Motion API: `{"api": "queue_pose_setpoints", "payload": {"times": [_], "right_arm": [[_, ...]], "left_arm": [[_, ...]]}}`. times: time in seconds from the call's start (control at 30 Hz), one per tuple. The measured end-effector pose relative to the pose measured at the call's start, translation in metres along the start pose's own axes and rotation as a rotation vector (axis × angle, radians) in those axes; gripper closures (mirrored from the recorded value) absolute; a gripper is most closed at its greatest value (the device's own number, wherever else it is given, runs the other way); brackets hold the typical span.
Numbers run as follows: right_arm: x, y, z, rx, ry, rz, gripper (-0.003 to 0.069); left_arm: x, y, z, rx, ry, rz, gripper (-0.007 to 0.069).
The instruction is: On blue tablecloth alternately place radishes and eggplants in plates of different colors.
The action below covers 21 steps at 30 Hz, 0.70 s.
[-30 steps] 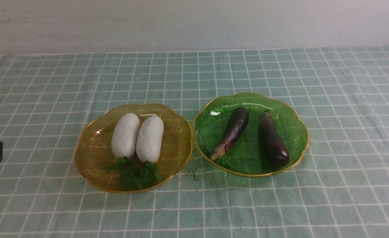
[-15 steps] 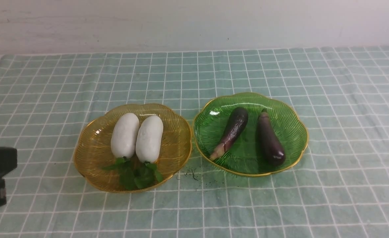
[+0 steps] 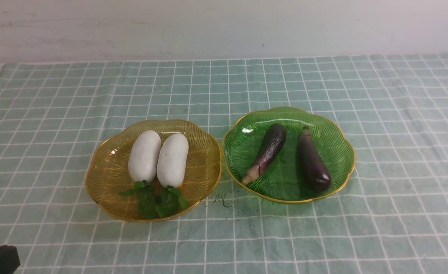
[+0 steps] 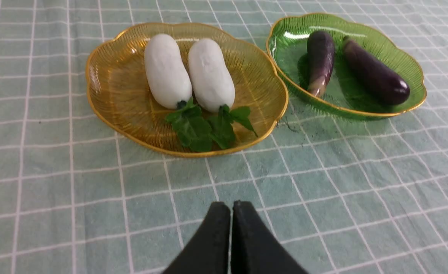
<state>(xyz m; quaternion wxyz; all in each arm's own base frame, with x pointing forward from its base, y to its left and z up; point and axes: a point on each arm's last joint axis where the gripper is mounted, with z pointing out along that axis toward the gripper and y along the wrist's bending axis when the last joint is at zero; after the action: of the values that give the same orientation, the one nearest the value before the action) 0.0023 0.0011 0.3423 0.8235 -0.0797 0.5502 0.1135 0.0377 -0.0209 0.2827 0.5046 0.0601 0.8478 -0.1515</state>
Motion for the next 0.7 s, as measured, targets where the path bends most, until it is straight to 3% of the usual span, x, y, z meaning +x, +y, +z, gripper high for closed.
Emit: {"api": "queue_pose_setpoints", "payload": {"times": [0.27, 0.4, 0.6, 0.7], "right_arm": [[0.0, 0.0, 0.0, 0.0, 0.001, 0.0, 0.0671], [0.0, 0.0, 0.0, 0.0, 0.001, 0.0, 0.0671], [0.0, 0.0, 0.0, 0.0, 0.002, 0.0, 0.0671], [0.0, 0.0, 0.0, 0.0, 0.003, 0.0, 0.0671]], "left_arm": [[0.001, 0.001, 0.0, -0.006, 0.014, 0.046, 0.0633], [-0.005, 0.003, 0.0, -0.03, -0.071, 0.131, 0.0633], [0.003, 0.016, 0.007, -0.157, -0.317, 0.221, 0.0633], [0.031, 0.025, 0.021, -0.22, -0.366, 0.212, 0.0633]]}}
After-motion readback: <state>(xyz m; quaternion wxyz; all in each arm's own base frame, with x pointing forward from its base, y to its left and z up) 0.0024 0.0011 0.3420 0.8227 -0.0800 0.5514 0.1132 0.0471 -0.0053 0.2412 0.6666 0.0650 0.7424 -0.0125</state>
